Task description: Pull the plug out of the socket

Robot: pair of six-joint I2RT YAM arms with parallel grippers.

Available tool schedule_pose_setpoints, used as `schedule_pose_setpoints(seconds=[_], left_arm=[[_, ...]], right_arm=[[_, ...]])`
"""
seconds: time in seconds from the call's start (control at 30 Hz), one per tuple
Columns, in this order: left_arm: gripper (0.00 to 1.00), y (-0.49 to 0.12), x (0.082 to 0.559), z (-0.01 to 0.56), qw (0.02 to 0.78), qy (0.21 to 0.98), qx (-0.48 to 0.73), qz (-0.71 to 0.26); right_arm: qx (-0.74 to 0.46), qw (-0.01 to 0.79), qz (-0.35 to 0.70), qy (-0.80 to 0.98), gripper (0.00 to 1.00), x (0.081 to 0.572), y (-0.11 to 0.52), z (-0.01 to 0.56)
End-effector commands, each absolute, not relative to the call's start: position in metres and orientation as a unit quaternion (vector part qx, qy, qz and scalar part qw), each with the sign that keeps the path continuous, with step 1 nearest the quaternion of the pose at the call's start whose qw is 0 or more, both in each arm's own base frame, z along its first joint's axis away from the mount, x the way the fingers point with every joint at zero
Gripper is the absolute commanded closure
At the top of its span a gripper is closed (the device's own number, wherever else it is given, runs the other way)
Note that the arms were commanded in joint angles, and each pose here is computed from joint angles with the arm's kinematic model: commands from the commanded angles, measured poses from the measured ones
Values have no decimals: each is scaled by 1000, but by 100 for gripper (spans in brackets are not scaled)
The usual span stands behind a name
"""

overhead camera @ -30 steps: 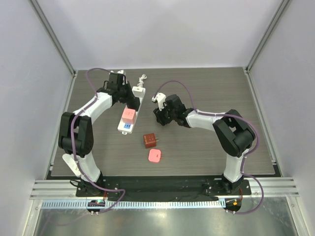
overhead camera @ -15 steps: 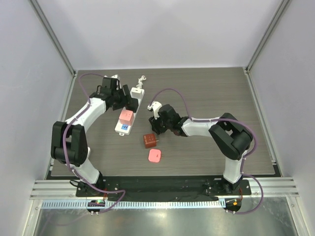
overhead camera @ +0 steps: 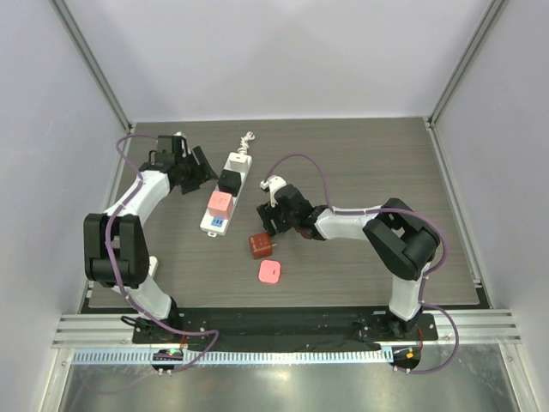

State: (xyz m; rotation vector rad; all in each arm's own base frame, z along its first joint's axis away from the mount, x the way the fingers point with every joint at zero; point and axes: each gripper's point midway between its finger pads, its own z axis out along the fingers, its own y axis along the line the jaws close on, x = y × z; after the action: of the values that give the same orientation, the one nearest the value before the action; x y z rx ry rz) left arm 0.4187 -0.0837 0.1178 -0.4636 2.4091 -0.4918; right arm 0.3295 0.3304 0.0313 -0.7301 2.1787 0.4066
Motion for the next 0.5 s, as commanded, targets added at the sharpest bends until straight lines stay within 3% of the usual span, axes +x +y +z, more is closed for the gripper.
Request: schedule_pose_setpoints(seconds=[0.0,0.27,0.3,0.47], left_arm=[[32,-82,420,136,337,904,-174,-197],[39,-42,420,127,324,900,-233,-176],[39,-42,419,126,319,899,-237,-184],[40,-45,420,118,301,898,-248,-201]], right_arm=[[-240,443,166,848,24,346,336,76],[-195,461,163,850,18,353,336,114],[-189,467,161,849,10,356,337,124],[-136,485,145,852,6,371,336,148]])
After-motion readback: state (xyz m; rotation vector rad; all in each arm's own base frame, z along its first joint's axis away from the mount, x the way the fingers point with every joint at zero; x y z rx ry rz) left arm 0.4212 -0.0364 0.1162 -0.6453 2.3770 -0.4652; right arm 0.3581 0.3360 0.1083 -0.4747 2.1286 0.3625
